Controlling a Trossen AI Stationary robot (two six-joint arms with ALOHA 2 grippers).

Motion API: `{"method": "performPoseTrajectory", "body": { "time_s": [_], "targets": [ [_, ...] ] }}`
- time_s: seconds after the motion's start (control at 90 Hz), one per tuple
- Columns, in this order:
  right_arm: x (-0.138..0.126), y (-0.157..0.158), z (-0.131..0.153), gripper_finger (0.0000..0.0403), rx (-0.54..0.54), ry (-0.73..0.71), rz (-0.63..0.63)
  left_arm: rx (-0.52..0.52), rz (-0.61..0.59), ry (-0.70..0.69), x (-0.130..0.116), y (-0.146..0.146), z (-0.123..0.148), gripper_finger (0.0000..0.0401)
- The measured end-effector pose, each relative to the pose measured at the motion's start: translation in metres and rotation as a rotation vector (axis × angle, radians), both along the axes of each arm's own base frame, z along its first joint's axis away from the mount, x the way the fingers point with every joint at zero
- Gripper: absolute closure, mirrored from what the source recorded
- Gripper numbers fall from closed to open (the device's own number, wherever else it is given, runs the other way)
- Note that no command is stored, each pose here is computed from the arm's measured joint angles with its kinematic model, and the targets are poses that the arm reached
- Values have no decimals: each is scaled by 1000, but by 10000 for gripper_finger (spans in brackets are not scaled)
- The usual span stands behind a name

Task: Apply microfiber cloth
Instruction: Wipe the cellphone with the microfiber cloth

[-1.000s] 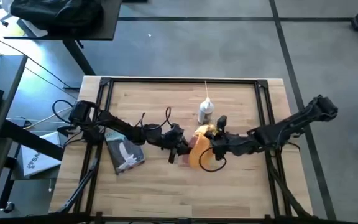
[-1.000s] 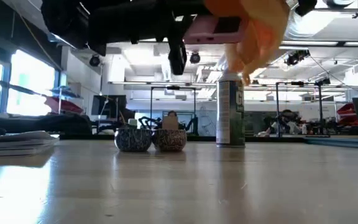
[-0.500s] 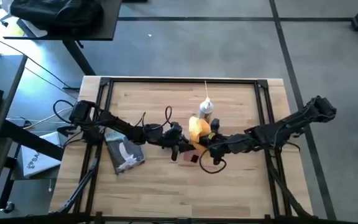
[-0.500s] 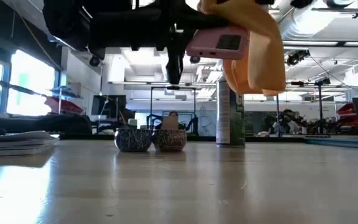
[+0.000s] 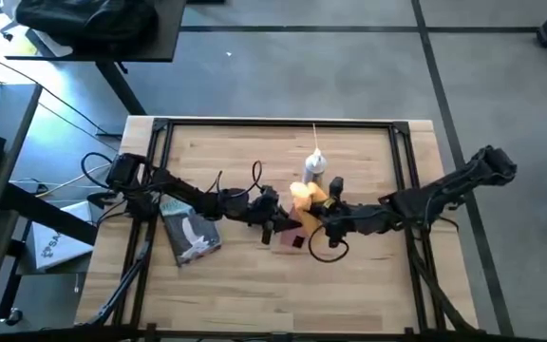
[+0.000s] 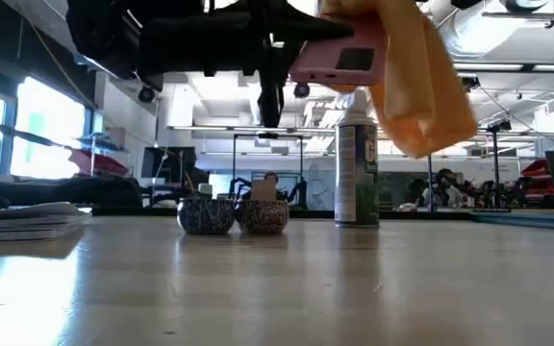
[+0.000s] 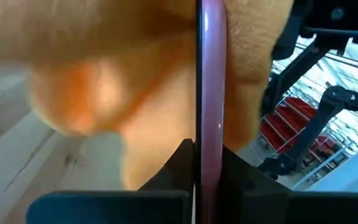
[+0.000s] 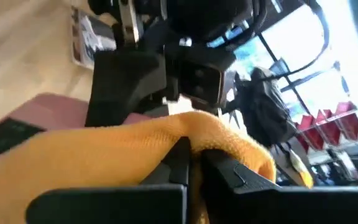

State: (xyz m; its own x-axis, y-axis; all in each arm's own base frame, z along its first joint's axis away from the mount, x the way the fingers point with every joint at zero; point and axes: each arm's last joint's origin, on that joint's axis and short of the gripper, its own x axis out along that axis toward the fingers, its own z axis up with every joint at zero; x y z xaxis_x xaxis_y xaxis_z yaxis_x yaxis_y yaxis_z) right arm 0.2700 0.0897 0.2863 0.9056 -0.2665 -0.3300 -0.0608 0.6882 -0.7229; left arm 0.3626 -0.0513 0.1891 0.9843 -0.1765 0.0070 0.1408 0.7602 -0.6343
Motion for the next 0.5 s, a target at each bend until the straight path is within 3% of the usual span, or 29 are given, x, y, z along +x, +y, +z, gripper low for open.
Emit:
{"method": "performPoseTrajectory", "body": {
  "time_s": [0.267, 0.5],
  "targets": [
    [19, 2, -23, 403, 50, 80, 99, 18, 17, 8, 1, 4, -1, 393],
    [-14, 17, -11, 403, 63, 110, -8, 174, 40, -32, 2, 11, 1, 393]
  ]
}}
